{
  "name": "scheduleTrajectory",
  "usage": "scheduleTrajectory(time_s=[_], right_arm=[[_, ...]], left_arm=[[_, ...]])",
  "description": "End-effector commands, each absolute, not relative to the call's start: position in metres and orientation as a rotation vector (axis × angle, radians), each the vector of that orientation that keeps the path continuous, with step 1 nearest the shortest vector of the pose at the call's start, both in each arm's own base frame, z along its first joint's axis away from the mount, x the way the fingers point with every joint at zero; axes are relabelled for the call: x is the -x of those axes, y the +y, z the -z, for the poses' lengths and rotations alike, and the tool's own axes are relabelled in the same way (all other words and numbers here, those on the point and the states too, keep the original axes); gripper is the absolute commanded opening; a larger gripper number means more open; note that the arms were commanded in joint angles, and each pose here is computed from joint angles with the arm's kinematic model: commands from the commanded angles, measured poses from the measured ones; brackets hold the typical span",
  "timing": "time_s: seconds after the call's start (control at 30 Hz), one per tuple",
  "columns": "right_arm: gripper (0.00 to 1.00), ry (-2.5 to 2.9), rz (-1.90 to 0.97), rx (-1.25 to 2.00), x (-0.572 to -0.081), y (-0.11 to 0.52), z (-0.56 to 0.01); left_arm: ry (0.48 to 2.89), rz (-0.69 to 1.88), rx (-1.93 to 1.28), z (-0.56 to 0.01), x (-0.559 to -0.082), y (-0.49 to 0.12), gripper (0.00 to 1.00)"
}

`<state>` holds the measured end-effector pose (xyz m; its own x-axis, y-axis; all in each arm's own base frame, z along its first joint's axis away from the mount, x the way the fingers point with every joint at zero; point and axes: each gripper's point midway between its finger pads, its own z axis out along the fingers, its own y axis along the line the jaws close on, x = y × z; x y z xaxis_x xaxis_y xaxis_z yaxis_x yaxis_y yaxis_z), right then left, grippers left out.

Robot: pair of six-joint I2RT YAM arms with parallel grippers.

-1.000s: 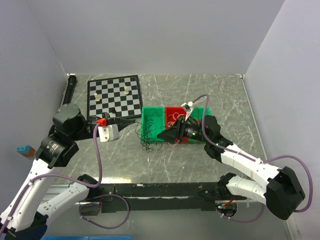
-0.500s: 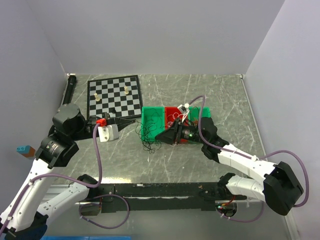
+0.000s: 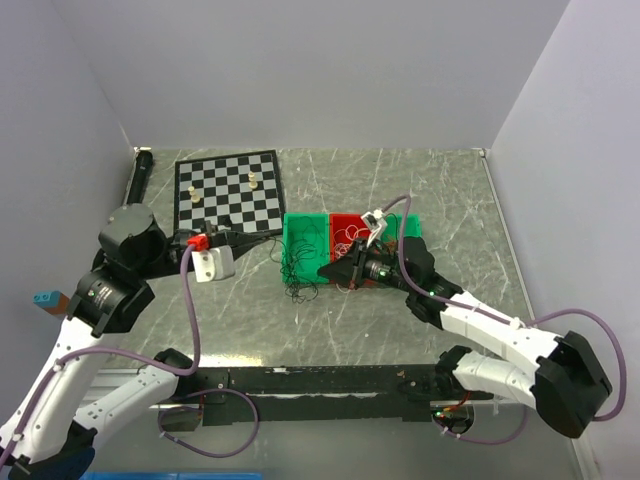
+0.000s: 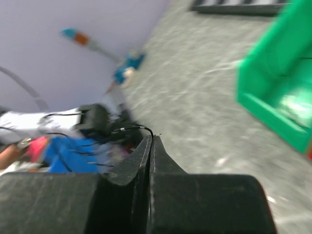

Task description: Untangle the cables

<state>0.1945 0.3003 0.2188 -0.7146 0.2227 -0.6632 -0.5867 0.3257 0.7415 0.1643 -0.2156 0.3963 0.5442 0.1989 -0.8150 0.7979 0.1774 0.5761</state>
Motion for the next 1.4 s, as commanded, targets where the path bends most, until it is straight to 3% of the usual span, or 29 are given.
scheduleTrajectory(time_s=[0.0,0.17,0.37,0.63,0.8,0.97,1.17,1.37], right_arm=[[0.0,1.958,-1.147,0.265,-0.216,0.27,-0.194],[0.0,2.068,-0.784,0.113,-0.237,0.221,-0.165],[0.0,2.043,-0.434,-0.064,-0.254,0.16,-0.172],[0.0,1.984,-0.341,-0.136,-0.246,0.128,-0.187],[0.0,1.986,-0.32,-0.162,-0.24,0.119,-0.186],[0.0,1.966,-0.316,-0.189,-0.237,0.112,-0.193],[0.0,1.909,-0.41,-0.172,-0.233,0.118,-0.215],[0.0,1.828,-0.599,-0.105,-0.227,0.143,-0.256]], left_arm=[[0.817,0.455,-1.322,-0.445,-0.157,-0.211,0.01],[0.77,0.355,-1.264,-0.474,-0.161,-0.201,0.01],[0.743,0.201,-1.1,-0.513,-0.175,-0.18,0.01],[0.629,-0.035,-0.545,-0.613,-0.186,-0.105,0.01],[0.524,-0.203,-0.172,-0.687,-0.169,-0.034,0.01],[0.448,-0.306,-0.076,-0.726,-0.153,-0.011,0.01],[0.49,-0.285,-0.212,-0.721,-0.163,-0.034,0.01],[0.655,-0.106,-0.601,-0.633,-0.198,-0.108,0.01]])
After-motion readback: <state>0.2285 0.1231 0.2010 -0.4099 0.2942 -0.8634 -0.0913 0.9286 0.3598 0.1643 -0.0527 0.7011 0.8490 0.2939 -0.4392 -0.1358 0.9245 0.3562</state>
